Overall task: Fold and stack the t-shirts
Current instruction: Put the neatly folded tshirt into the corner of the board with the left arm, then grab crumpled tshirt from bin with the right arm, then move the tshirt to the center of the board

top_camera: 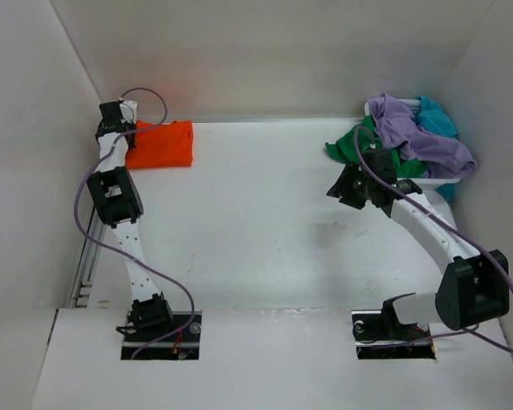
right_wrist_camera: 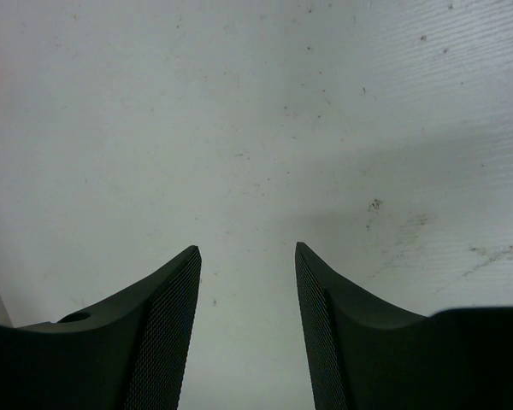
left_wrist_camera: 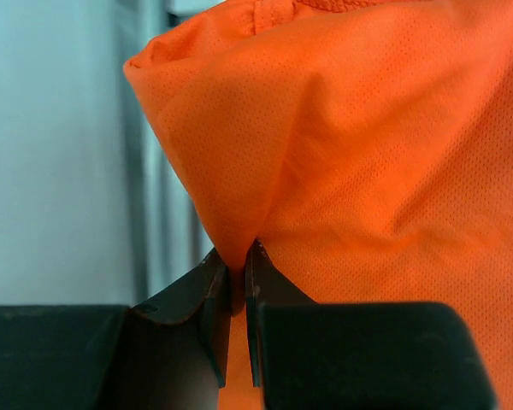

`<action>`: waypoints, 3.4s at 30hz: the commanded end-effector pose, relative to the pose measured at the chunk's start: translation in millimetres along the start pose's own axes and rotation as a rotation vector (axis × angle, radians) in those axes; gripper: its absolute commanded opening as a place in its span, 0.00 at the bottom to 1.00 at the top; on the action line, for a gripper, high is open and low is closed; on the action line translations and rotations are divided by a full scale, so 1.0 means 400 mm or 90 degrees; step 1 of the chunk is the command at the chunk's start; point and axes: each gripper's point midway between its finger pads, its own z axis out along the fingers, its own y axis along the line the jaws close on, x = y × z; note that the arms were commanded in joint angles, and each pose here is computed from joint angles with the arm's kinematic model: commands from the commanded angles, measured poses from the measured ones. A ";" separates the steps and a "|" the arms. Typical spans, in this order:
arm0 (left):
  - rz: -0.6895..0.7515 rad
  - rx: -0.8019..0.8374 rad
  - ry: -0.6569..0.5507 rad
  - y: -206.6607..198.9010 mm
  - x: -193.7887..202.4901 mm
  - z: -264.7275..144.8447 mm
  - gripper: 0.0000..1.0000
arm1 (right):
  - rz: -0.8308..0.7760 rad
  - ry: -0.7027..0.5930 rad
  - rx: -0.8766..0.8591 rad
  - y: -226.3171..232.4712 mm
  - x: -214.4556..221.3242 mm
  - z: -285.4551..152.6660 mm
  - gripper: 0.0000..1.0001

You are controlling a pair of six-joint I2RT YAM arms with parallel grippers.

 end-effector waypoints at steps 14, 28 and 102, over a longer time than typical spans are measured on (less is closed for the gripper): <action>0.048 -0.215 -0.205 0.241 -0.237 -0.036 0.63 | -0.069 -0.071 0.048 0.071 -0.168 -0.084 0.56; 0.061 -0.209 -0.291 0.140 -0.411 -0.407 1.00 | 0.002 -0.251 0.356 -0.286 -0.666 -0.065 0.68; 0.017 -0.026 -0.161 -0.033 -0.174 -0.676 1.00 | -0.114 -0.528 -0.421 0.746 -0.454 -0.587 0.01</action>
